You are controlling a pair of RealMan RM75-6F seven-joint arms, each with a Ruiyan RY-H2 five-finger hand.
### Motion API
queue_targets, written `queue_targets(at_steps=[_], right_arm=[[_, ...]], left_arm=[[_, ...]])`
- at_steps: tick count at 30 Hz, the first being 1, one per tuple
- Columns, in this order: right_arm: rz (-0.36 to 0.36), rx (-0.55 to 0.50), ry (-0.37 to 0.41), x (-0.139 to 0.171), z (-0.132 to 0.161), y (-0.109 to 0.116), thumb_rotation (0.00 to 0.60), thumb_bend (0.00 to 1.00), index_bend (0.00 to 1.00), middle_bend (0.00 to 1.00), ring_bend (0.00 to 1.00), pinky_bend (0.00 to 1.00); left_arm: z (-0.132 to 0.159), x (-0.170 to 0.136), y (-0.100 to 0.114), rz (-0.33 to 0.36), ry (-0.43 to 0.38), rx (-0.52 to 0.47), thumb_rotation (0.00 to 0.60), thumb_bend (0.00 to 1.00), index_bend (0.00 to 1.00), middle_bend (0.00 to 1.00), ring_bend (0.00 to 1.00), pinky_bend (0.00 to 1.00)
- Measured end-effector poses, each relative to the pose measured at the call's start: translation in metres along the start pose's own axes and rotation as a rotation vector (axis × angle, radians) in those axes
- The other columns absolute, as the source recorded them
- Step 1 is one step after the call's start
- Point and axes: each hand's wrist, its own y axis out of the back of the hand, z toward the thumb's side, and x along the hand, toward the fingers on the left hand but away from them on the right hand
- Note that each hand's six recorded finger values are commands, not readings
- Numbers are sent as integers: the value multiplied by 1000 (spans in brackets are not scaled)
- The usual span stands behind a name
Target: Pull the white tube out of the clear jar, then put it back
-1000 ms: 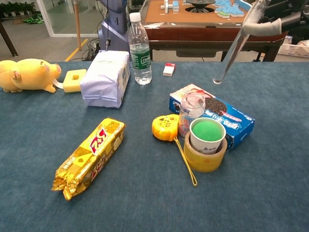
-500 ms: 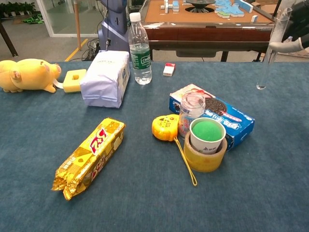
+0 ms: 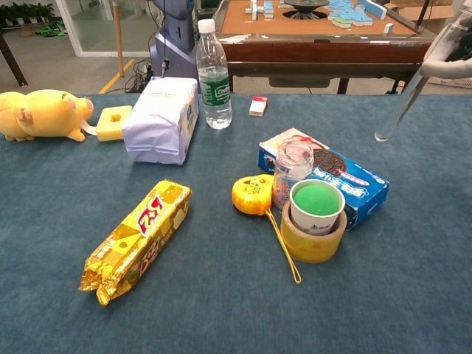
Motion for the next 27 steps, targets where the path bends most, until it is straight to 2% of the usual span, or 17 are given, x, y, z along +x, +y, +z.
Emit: queue_targets(at_steps=[2,5,7,14,17,19,22,27], right_arm=[[-37,79,3,0,-5,5,600,545,641,473,366,267],[-46,97,-3,1,-7,5,600,546,641,473,366,267],[-34,51,-10,3,-8,3,600,546,641,473,366,267],[43,-259,-38,8,-6,-8,600,545,641,474,366,267],[62,-304,-40,9,-6,-11,600,545,641,475,367,267],[52,-274,-33,9,-8,-9,600,546,641,475,367,267],[11,-152,-15,8,-12,-4,600,546,641,475,366,267],[-72,109,9,6,-22,4,600,545,641,475,366,267]], left_arm=[[0,0,-1,-2,1,0,600,244,247,205,160,51],[-1,0,-1,-4,3,1,600,244,247,205,160,52],[-2,0,-2,-6,6,0,600,244,247,206,160,52],[-1,1,-4,-9,4,0,600,244,247,206,160,52],[-1,1,-4,-9,3,1,600,244,247,206,160,52],[-2,1,-4,-10,4,1,600,244,247,206,160,52],[-1,1,-5,-13,3,2,600,244,247,206,160,52],[-1,1,-5,-14,2,3,600,244,247,206,160,52]])
